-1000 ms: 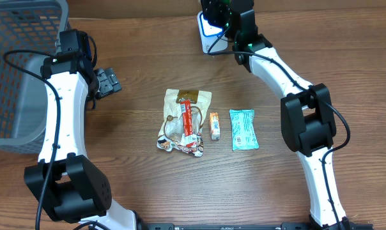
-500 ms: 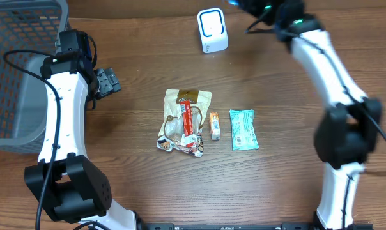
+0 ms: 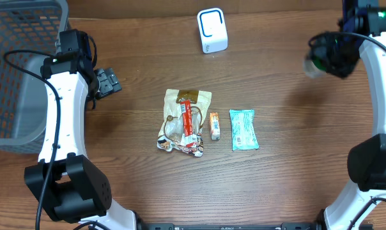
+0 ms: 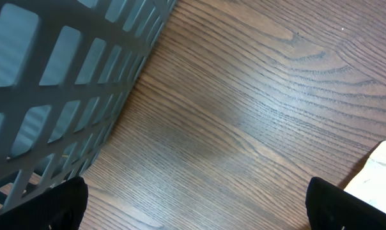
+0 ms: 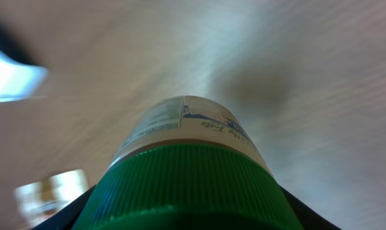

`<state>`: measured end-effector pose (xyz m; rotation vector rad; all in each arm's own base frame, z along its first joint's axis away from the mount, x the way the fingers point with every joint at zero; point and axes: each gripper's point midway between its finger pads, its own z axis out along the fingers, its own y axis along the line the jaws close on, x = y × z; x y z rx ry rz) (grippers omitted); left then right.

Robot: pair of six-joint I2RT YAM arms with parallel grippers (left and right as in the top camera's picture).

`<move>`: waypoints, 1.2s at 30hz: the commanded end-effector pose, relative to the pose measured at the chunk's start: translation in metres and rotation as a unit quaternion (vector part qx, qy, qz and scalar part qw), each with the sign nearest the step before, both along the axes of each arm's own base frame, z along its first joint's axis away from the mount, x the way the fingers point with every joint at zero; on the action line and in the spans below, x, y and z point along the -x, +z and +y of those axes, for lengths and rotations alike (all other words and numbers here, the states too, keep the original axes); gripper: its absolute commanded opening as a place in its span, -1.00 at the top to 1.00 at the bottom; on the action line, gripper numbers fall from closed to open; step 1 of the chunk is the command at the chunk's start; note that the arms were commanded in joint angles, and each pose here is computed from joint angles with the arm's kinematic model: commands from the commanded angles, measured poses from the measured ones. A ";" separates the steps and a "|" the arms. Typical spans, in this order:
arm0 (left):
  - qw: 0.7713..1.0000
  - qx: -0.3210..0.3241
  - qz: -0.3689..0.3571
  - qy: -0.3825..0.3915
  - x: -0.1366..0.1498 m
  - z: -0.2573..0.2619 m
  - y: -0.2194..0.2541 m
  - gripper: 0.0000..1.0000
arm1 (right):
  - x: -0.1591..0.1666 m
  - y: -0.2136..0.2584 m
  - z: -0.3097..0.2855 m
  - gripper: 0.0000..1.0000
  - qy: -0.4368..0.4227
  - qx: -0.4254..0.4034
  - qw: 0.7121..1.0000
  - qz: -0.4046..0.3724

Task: Scan the item barcode
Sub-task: 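Carry the jar right and set it down on the table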

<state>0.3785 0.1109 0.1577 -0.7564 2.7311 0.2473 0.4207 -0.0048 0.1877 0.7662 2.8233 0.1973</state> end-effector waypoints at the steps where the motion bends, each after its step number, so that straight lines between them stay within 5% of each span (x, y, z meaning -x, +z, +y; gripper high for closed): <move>1: 1.000 -0.003 -0.019 -0.013 -0.003 -0.003 0.015 -1.00 | 0.017 -0.025 -0.028 0.93 0.000 0.070 0.996 0.047; 16: 1.000 -0.003 -0.019 -0.013 -0.003 -0.003 0.015 -1.00 | 0.061 -0.135 -0.034 0.93 0.001 0.079 0.988 0.131; 20: 1.000 -0.003 -0.019 -0.013 -0.003 -0.003 0.015 -0.99 | 0.071 -0.154 -0.035 0.79 0.000 0.083 0.987 0.140; 23: 1.000 -0.003 -0.019 -0.013 -0.003 -0.003 0.015 -1.00 | 0.075 -0.160 -0.035 0.06 0.000 0.084 0.986 0.144; 27: 1.000 -0.003 -0.019 -0.013 -0.003 -0.003 0.015 -0.99 | 0.075 -0.160 -0.035 -0.68 0.000 0.084 0.986 0.144; 36: 1.000 -0.003 -0.019 -0.013 -0.003 -0.003 0.015 -1.00 | 0.048 -0.077 -0.035 -0.76 -0.004 0.081 0.992 0.097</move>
